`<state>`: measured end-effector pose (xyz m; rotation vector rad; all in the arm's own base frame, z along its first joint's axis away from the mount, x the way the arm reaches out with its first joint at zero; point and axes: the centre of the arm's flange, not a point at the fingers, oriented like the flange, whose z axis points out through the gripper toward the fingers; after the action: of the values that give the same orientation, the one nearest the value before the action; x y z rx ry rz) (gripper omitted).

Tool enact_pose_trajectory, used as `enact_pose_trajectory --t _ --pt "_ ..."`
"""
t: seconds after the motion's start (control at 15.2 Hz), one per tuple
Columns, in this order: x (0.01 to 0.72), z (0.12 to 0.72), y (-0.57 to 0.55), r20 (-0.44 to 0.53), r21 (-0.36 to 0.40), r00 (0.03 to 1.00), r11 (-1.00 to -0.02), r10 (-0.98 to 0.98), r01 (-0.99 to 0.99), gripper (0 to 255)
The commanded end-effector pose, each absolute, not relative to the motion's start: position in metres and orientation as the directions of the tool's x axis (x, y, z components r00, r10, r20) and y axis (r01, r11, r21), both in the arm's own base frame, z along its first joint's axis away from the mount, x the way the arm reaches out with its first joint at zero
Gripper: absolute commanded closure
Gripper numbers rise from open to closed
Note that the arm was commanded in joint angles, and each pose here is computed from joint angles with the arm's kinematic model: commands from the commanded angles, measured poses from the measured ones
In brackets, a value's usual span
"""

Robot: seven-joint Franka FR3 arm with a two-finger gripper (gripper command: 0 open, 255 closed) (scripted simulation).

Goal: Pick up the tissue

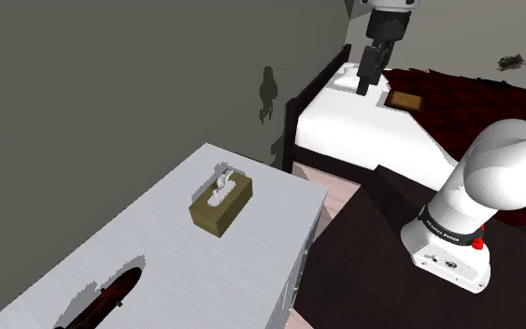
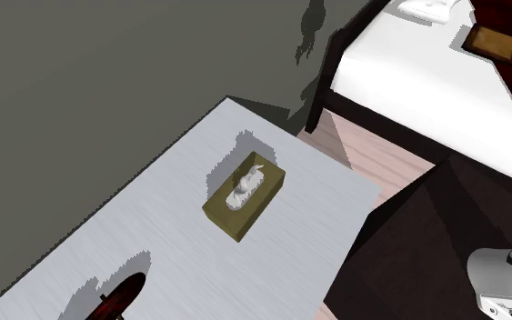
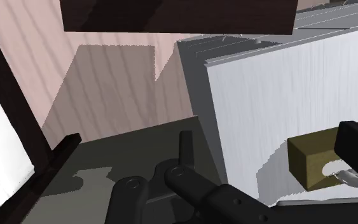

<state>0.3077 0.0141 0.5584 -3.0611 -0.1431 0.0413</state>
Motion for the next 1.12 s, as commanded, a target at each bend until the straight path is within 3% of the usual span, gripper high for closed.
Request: enact_pose_trajectory --t 0.0,1.06 --pt "0.308 0.558 0.014 -0.023 -0.078 0.995 -0.993 0.094 0.092 0" --pt "0.349 0.448 0.166 0.08 -0.203 0.992 -0.976 -0.099 -0.081 0"
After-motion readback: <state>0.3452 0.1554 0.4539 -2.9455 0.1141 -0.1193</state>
